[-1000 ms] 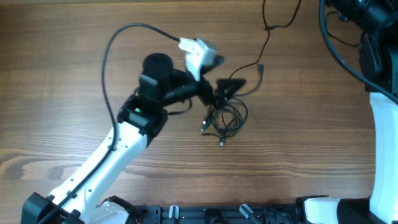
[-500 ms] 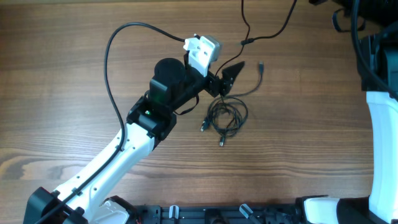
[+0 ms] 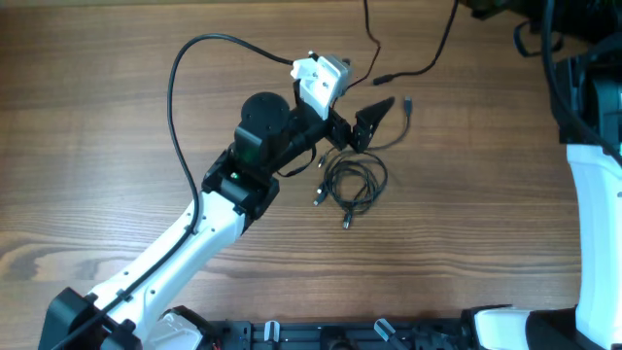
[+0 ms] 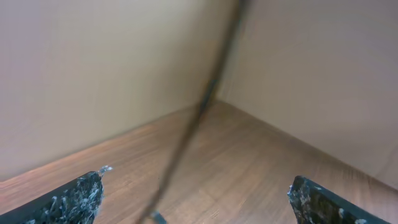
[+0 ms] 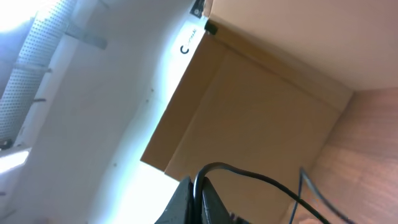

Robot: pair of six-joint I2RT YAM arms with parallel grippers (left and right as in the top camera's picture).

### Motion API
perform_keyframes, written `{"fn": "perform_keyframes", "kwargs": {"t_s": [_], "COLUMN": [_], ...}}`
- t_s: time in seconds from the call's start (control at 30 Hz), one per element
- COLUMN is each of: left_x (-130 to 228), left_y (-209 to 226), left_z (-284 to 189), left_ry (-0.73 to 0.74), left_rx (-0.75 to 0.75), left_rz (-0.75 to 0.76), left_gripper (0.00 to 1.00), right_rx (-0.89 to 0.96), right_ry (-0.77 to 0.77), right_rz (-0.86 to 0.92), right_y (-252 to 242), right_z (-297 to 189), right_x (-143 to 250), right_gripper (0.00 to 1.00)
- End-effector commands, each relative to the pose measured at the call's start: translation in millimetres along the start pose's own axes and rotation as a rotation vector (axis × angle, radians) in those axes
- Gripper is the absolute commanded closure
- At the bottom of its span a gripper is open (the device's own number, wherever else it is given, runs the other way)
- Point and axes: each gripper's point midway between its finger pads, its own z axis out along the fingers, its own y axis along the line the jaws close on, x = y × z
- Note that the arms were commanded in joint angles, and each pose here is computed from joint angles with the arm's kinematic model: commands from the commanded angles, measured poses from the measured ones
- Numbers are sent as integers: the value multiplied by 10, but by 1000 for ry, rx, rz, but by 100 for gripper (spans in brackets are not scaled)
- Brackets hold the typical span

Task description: Untangle cables

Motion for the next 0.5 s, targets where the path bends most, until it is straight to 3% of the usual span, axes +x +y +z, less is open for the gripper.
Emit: {"fn": "perform_keyframes", "kwargs": {"t_s": [0.0, 0.1, 0.2, 0.33, 0.37, 0.4, 0.47], "left_x": [28, -40, -98, -52, -52, -54, -53], "left_y": [168, 231, 227, 229, 221, 215, 211], "left_z": [72, 91, 94, 115, 115, 116, 116], "left_ry": [-13, -52, -77, -68, -68, -69, -69], "left_rx": [-84, -108, -105, -97, -93, -89, -86], "left_rz": [5, 14, 19, -40, -39, -45, -72], "left_gripper": [1, 0, 13, 67, 89, 96, 96], "right_rx": [-19, -21, -25, -31, -31, -31, -31], "right_ry": [42, 61, 65, 77, 77, 77, 79], "right_rz": [-6, 19, 17, 19, 18, 17, 13], "right_y": [82, 89, 108, 122, 121, 121, 121], "right_z": [17, 15, 22, 53, 53, 53, 52], "right_x": [89, 123, 142, 181, 181, 181, 184], "right_gripper": [96, 96, 96, 96, 96, 96, 96]}}
